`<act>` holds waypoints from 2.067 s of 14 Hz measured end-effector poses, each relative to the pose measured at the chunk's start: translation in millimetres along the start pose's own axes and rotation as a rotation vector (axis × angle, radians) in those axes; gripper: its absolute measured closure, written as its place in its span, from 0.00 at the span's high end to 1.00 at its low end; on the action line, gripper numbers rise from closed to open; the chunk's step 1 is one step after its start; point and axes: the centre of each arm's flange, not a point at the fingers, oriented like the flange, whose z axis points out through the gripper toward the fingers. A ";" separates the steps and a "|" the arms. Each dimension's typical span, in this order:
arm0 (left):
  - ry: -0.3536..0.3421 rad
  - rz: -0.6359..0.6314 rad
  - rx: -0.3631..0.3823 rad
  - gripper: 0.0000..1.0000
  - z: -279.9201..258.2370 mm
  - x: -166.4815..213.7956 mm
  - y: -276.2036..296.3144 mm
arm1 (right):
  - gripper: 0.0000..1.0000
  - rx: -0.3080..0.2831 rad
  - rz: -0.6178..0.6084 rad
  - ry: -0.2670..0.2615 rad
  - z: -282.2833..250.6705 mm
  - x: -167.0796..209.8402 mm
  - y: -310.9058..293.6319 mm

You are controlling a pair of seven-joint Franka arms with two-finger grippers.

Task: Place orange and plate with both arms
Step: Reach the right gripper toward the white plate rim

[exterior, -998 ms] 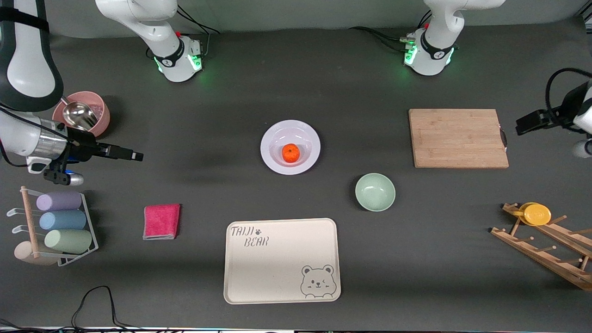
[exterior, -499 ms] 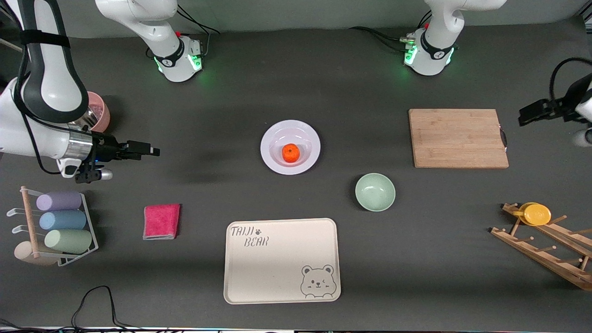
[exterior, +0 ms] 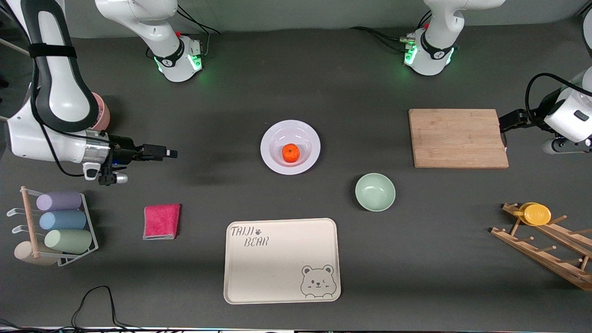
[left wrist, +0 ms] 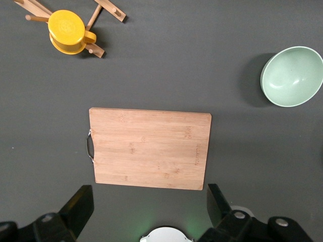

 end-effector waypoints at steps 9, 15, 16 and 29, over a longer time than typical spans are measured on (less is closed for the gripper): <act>-0.019 0.011 0.007 1.00 1.2 -1.3 2.3 | 1.00 0.067 0.068 0.034 86.3 8.2 -17.6; -0.048 0.013 0.010 1.00 8.4 0.3 3.8 | 1.00 0.173 0.070 0.047 109.2 3.5 0.1; -0.051 0.014 0.010 1.00 8.7 -0.1 4.6 | 1.00 0.188 0.066 0.053 110.1 2.9 1.1; -0.052 0.016 0.010 1.00 8.7 -0.3 5.5 | 0.97 0.285 0.029 0.106 186.4 -11.6 7.5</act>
